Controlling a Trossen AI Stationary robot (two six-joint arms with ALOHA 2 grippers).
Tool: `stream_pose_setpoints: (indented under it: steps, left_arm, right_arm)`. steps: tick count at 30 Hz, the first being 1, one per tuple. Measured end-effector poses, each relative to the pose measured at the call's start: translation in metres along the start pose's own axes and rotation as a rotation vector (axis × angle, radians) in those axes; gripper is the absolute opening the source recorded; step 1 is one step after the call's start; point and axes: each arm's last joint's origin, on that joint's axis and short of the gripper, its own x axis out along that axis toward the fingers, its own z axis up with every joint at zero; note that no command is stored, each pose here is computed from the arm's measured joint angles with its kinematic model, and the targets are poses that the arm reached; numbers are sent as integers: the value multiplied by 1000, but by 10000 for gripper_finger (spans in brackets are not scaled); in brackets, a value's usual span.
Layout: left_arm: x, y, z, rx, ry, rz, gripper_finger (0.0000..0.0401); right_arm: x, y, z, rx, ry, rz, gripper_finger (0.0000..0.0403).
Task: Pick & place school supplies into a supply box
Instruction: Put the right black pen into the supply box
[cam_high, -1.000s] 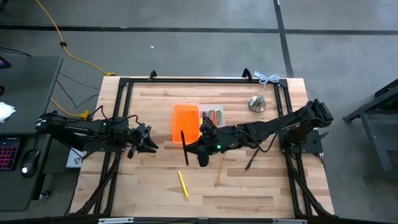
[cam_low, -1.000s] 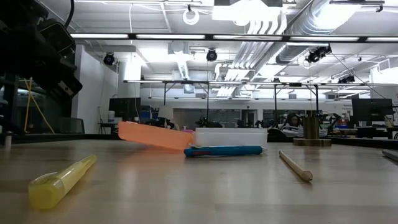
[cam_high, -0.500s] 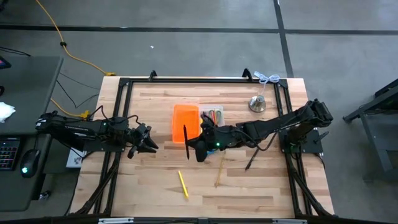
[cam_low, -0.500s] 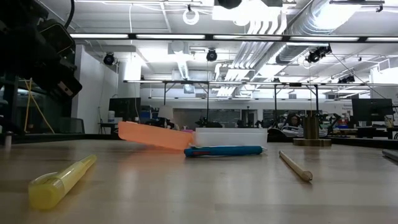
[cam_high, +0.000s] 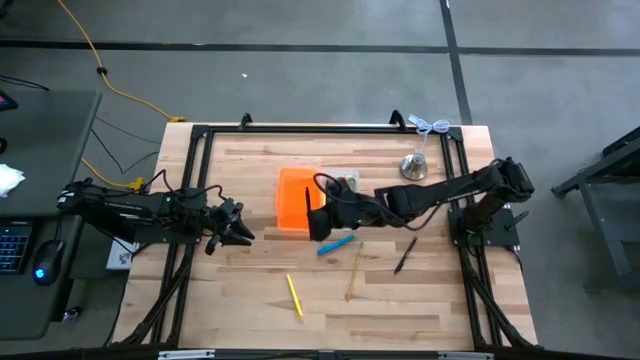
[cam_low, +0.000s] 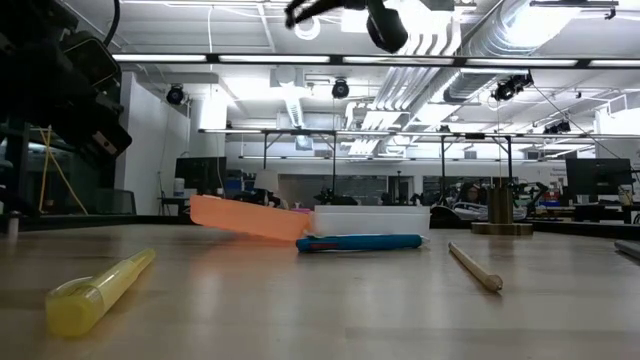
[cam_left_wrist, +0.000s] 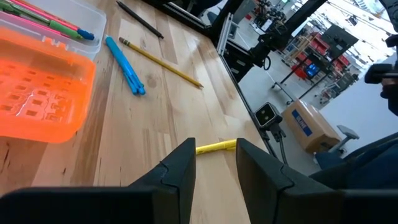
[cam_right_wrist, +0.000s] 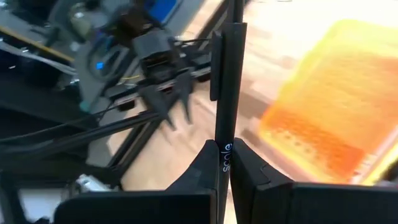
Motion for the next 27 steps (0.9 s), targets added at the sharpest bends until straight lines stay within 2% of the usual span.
stream_pose_setpoints:
  steps: [17, 27]
  left_arm:
    - [0, 0, 0, -7, -5, 8, 145]
    - [0, 1, 0, -16, -16, 30, 145]
  right_arm:
    - [11, -52, 34, 166, 29, -297, 0]
    - [11, -71, 46, 212, 70, -392, 0]
